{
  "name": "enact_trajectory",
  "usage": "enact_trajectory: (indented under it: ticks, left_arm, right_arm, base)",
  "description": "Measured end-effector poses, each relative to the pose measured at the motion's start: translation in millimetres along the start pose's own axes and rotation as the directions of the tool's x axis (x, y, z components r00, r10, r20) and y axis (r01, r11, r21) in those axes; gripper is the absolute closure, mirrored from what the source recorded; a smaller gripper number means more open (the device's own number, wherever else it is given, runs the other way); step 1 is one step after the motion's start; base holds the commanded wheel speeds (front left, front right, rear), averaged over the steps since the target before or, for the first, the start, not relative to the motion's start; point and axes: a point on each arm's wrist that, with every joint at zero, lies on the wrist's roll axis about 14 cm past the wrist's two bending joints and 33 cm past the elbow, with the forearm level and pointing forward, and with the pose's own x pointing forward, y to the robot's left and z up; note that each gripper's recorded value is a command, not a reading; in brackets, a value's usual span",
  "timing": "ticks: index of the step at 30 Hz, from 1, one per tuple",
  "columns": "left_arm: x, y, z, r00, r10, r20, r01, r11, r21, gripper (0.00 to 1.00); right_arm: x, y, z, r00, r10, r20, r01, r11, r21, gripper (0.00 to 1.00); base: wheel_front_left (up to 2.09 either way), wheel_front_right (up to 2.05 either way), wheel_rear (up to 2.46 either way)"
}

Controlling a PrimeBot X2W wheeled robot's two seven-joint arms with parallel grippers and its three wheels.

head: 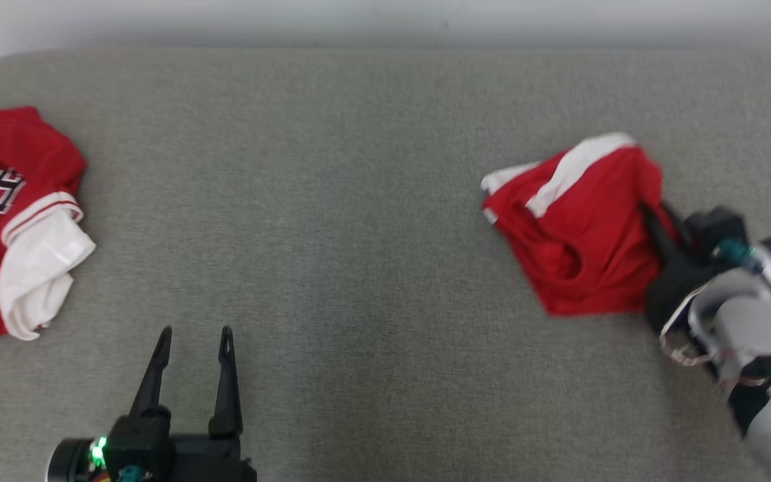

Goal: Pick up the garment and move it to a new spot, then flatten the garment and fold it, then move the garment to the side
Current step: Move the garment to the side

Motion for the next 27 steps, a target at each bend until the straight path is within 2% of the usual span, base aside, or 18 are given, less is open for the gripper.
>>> enact_trajectory:
  ticks: [8, 17, 27]
  left_arm:
    - [35.1, -27.2, 0.3, 0.995, -0.098, 0.028, 0.097, 0.995, 0.017, 0.0]
    - [69.3, -57.8, -11.6, 0.976, -0.213, 0.044, 0.211, 0.977, 0.035, 0.0]
    - [92.4, -90.9, -25.4, 0.947, -0.315, 0.069, 0.314, 0.949, 0.028, 0.0]
  right_arm:
    - [15.6, -50.5, -8.9, 0.997, -0.018, -0.072, 0.005, 0.983, -0.183, 1.0]
    - [7.3, -147.0, 3.3, 0.983, -0.164, -0.083, 0.13, 0.938, -0.322, 1.0]
    - [-13.3, -210.0, -14.4, 0.946, -0.276, -0.17, 0.18, 0.884, -0.432, 1.0]
  base:
    - [0.0, 0.0, 0.0]
    - [0.0, 0.0, 0.0]
    - [0.0, 0.0, 0.0]
